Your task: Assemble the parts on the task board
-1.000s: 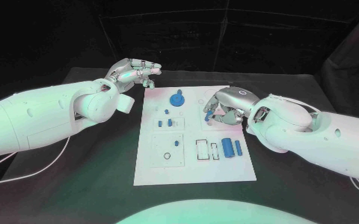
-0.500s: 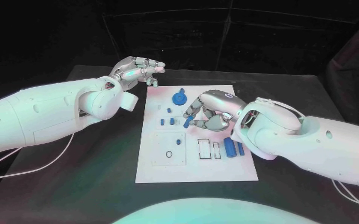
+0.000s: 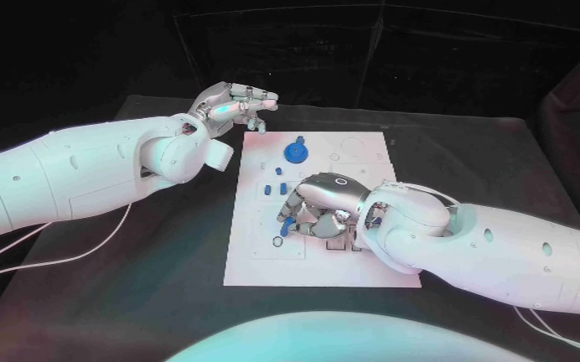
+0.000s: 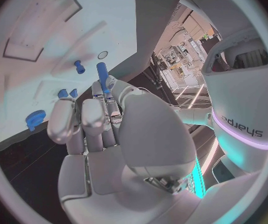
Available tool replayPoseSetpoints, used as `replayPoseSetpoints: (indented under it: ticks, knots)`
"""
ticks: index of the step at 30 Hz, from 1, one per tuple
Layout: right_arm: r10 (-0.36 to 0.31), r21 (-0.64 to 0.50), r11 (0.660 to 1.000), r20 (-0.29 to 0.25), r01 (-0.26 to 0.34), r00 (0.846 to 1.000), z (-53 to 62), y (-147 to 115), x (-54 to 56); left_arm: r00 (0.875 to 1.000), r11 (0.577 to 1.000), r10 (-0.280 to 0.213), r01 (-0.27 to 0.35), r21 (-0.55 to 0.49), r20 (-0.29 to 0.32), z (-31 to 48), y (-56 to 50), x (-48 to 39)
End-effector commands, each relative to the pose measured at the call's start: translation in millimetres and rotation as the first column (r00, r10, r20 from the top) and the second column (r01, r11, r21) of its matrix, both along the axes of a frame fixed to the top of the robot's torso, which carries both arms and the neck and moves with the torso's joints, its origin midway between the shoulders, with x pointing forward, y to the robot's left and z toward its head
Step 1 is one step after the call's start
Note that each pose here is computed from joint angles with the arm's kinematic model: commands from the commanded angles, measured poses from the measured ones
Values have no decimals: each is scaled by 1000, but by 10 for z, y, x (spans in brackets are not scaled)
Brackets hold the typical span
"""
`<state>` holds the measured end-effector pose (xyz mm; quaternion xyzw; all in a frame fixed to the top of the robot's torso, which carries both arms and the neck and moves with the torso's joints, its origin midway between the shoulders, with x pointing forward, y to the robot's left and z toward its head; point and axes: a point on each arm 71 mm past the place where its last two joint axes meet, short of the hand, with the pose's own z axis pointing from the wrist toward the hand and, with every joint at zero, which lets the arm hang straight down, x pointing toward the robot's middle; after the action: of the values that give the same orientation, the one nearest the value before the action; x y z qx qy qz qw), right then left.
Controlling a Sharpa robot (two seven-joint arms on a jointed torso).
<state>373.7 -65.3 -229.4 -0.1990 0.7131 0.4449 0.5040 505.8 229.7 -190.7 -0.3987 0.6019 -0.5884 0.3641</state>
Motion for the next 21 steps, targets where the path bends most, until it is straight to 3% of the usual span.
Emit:
replayPoseSetpoints:
  ticks: [1, 21]
  knots:
    - [60, -38, 998, 18, -59, 998, -52, 43, -31, 1000, 1000, -10, 10, -11, 5, 15, -23, 1]
    - [69, -44, 997, 52, -66, 996, -118, 150, -43, 1000, 1000, -15, 15, -12, 3, 12, -40, 7]
